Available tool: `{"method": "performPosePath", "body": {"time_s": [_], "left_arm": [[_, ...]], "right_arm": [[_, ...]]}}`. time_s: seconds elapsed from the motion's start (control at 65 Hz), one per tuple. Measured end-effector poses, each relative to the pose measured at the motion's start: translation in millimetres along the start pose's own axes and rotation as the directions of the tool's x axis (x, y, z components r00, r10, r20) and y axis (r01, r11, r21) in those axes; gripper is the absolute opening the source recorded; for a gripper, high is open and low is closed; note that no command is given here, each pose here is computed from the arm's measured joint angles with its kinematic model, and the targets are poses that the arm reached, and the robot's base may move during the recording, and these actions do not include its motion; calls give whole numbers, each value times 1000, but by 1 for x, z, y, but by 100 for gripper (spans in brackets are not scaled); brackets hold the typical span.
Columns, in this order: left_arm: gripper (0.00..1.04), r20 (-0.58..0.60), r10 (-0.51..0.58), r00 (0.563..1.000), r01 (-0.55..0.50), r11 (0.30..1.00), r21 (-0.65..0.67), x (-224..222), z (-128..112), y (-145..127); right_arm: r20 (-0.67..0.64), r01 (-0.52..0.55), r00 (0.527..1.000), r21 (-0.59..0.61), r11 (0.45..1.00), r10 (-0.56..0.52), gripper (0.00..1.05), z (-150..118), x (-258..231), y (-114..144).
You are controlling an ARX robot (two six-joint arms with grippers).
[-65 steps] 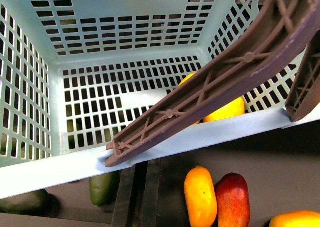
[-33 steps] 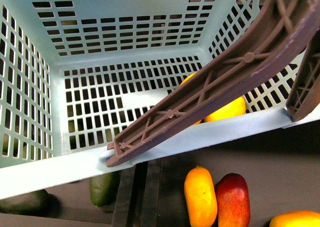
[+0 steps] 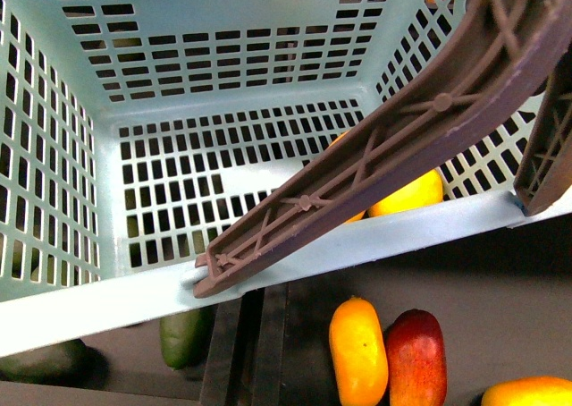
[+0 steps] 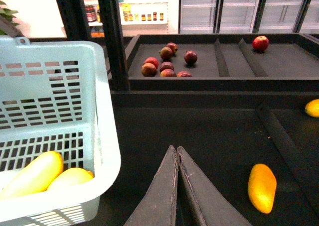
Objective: Pick lemon and mango into basket
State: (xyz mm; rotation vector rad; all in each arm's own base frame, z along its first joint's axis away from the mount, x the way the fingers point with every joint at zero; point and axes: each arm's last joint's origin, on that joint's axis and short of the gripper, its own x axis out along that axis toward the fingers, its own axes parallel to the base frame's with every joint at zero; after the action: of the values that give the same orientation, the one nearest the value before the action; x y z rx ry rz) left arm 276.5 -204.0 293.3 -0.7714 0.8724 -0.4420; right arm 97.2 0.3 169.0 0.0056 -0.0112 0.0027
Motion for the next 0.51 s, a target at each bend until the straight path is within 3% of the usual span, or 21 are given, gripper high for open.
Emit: {"method": "performPosePath", "body": {"time_s": [0.169, 0.507], "left_arm": [[4, 0, 0, 1000, 0, 1000, 0, 0, 0, 0], [4, 0, 0, 1000, 0, 1000, -1, 0, 0, 0]], "right_arm": [[1, 0, 1000, 0, 1000, 0, 2, 0, 0, 0], [2, 0, 1000, -2, 1000, 0, 63, 0, 0, 0]]}}
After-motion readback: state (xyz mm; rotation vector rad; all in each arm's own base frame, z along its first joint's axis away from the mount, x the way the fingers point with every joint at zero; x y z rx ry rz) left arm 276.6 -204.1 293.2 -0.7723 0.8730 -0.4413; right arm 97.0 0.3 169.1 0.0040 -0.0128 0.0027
